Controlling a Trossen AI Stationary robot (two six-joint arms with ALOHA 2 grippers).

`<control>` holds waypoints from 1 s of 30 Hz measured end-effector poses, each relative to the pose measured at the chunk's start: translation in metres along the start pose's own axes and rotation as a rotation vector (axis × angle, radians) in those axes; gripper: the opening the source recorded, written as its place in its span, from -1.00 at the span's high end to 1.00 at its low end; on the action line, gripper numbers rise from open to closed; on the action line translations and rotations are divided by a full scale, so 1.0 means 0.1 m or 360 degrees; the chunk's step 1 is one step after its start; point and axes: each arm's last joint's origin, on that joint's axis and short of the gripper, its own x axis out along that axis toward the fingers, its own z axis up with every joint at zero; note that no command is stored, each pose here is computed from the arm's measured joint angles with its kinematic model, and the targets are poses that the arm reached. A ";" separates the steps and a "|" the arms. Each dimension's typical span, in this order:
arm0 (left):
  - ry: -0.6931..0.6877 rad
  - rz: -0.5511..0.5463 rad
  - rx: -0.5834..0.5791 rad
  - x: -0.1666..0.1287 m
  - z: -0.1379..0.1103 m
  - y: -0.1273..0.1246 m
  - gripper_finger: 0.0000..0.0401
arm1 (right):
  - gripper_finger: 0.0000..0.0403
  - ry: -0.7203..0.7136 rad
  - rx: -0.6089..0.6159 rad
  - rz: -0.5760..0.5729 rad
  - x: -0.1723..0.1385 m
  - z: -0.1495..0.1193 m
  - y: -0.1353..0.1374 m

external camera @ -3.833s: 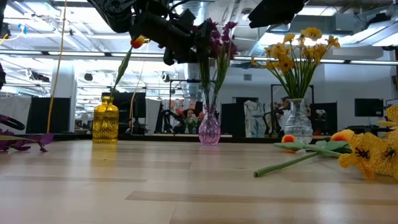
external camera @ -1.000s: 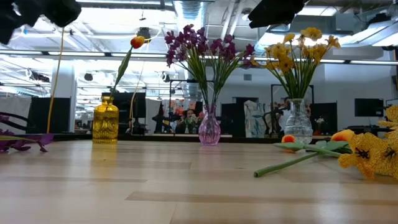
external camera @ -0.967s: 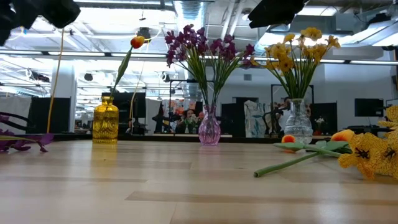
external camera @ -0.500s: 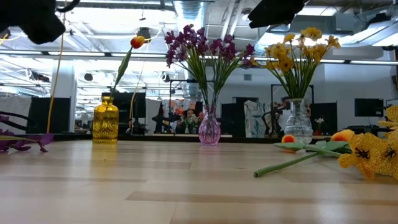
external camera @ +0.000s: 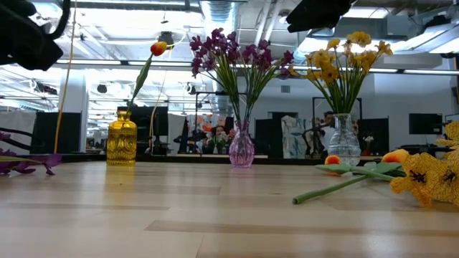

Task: Sort flowers into vase by color
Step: Put the violet flowers into the violet vase

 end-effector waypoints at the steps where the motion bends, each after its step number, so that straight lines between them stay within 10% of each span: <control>1: -0.0011 0.0002 -0.0007 0.02 -0.02 -0.01 -0.18 | -0.19 0.0000 0.0000 0.0000 0.00 0.00 0.00; 30: -0.0390 -0.0053 -0.0335 0.35 -0.29 -0.04 -0.18 | -0.19 0.0000 0.0000 0.0001 0.00 0.00 0.00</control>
